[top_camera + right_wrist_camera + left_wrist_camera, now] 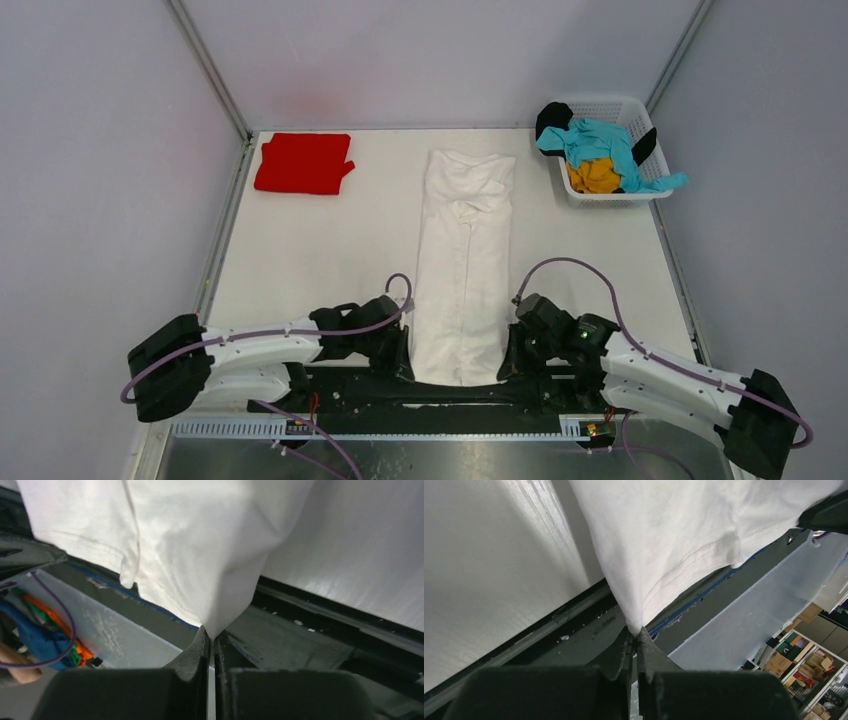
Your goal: Fold and stack the t-shirts
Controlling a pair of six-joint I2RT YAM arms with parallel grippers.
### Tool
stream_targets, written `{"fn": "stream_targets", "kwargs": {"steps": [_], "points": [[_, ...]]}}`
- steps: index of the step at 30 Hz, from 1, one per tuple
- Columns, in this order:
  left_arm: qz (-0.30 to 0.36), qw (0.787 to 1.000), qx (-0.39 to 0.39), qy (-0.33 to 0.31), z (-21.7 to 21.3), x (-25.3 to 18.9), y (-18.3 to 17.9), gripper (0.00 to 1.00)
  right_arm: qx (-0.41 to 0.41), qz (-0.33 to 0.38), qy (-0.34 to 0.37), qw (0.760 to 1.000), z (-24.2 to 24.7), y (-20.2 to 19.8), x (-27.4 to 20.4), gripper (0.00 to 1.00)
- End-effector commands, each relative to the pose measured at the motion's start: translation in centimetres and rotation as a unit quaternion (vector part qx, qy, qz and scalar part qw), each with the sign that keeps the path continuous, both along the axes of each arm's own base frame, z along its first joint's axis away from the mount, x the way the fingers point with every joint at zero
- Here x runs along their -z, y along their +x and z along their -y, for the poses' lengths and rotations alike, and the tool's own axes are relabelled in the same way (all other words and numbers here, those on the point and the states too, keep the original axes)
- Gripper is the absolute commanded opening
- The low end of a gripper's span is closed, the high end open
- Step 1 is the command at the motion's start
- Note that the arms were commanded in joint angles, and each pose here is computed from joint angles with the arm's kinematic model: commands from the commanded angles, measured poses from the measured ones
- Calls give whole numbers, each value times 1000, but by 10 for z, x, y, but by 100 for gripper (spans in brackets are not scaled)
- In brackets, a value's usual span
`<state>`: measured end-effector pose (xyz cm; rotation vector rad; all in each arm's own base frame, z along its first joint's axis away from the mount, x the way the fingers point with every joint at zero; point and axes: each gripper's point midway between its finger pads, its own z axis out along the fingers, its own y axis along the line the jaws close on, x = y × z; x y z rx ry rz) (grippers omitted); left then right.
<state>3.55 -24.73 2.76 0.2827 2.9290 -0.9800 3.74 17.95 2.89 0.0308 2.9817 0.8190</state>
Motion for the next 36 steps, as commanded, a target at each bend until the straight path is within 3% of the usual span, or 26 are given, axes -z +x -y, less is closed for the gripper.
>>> {"fn": "stream_targets", "kwargs": {"steps": [1,7,12,16,27,36], "points": [[46,999,-23,-11,4,-24,17,0,13,-5,24,1000,-3,-6,-14,0],[157,985,-71,-5,17,-57,77,0,61,115,8,991,-4,44,-36,0],[208,973,-86,-47,38,-103,130,0,78,196,-3,977,-5,92,-66,0],[252,962,-108,-4,32,-110,181,0,108,231,-6,967,-2,138,-78,0],[250,958,-136,27,39,-107,289,0,121,249,-27,961,-4,232,-99,0],[244,957,-144,60,38,-92,340,0,147,229,-26,962,3,288,-88,0]]}}
